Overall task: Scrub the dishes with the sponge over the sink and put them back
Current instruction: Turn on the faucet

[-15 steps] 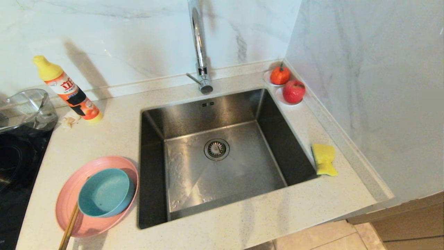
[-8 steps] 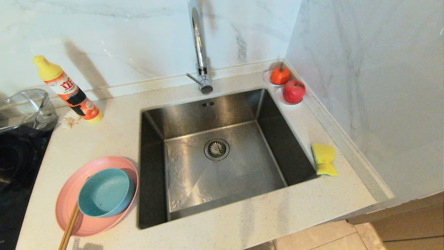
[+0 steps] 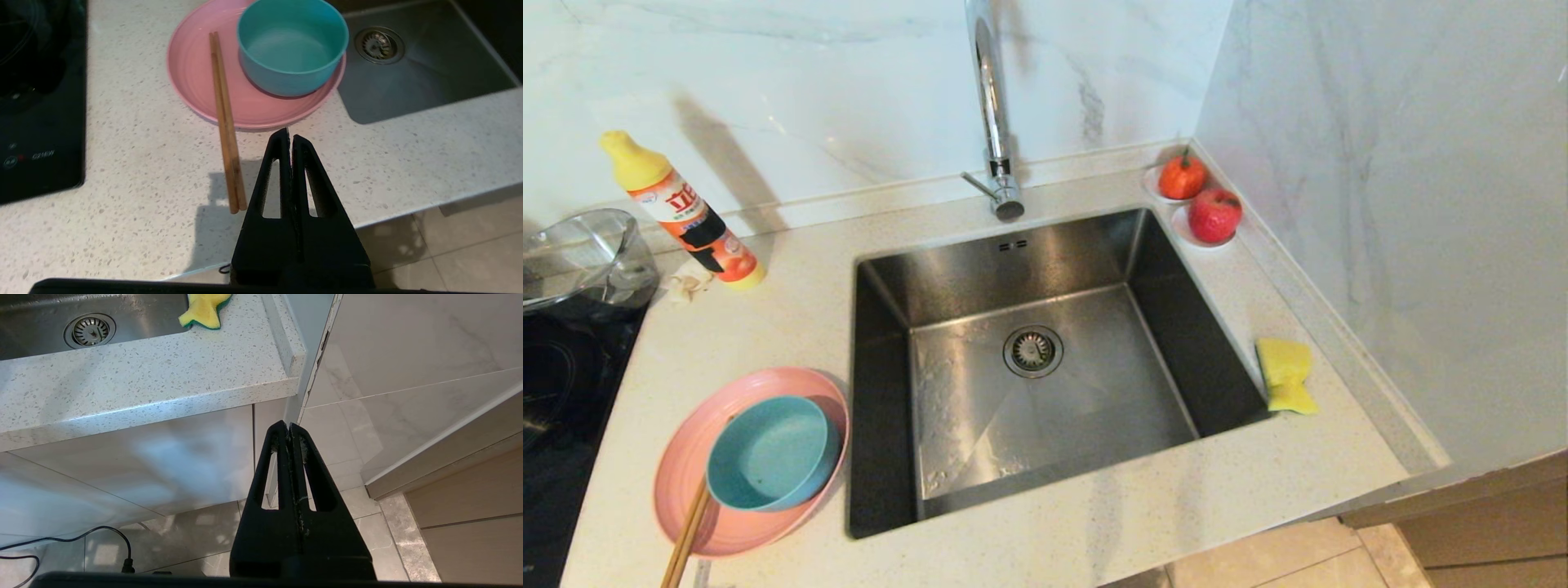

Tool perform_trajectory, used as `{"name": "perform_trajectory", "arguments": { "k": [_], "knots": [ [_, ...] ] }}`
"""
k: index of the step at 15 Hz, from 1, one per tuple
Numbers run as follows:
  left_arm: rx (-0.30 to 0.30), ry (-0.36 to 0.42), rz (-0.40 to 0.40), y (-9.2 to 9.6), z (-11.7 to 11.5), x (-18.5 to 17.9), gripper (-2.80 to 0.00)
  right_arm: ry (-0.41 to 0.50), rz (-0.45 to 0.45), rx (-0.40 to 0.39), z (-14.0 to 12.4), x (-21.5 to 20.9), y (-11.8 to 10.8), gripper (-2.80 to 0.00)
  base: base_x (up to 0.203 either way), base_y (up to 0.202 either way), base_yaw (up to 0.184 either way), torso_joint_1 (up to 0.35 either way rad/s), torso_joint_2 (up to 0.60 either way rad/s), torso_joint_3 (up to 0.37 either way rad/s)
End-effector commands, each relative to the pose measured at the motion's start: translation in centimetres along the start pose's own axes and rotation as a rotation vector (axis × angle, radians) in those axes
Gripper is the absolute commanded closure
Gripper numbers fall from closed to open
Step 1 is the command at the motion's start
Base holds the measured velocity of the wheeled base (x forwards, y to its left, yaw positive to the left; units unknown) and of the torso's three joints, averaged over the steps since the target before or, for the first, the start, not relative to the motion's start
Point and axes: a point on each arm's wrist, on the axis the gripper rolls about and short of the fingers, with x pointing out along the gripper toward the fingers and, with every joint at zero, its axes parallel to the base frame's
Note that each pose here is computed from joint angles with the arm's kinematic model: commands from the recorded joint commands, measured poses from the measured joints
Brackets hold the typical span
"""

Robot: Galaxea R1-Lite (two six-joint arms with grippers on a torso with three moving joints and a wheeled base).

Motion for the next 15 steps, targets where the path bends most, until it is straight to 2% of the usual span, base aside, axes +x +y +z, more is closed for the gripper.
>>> {"name": "perform_trajectory", "arguments": {
  "k": [1, 3, 5, 7, 9, 11, 15],
  "knots": [
    [-0.025, -0.005, 0.004, 0.01, 0.04, -0.01, 0.0, 0.0, 0.0, 0.0, 0.0, 0.0, 0.0, 0.0, 0.0, 0.0, 0.0, 0.0, 0.0, 0.0],
    [-0.034, -0.004, 0.008, 0.02, 0.03, -0.01, 0.0, 0.0, 0.0, 0.0, 0.0, 0.0, 0.0, 0.0, 0.0, 0.0, 0.0, 0.0, 0.0, 0.0],
    [0.026, -0.001, 0.002, 0.01, 0.02, 0.0, 0.0, 0.0, 0.0, 0.0, 0.0, 0.0, 0.0, 0.0, 0.0, 0.0, 0.0, 0.0, 0.0, 0.0],
    [0.043, 0.002, -0.023, -0.05, 0.0, -0.01, 0.0, 0.0, 0.0, 0.0, 0.0, 0.0, 0.0, 0.0, 0.0, 0.0, 0.0, 0.0, 0.0, 0.0],
    [0.022, -0.007, -0.019, -0.04, 0.04, -0.01, 0.0, 0.0, 0.0, 0.0, 0.0, 0.0, 0.0, 0.0, 0.0, 0.0, 0.0, 0.0, 0.0, 0.0],
    [-0.031, -0.007, -0.002, 0.0, 0.06, -0.01, 0.0, -0.001, 0.0, 0.001, 0.02, 0.0, 0.0, 0.0, 0.0, 0.0, 0.0, 0.0, 0.0, 0.0],
    [-0.031, -0.007, 0.002, 0.01, 0.06, -0.01, 0.0, 0.0, 0.0, 0.0, 0.0, 0.0, 0.0, 0.0, 0.0, 0.0, 0.0, 0.0, 0.0, 0.0]
  ]
}}
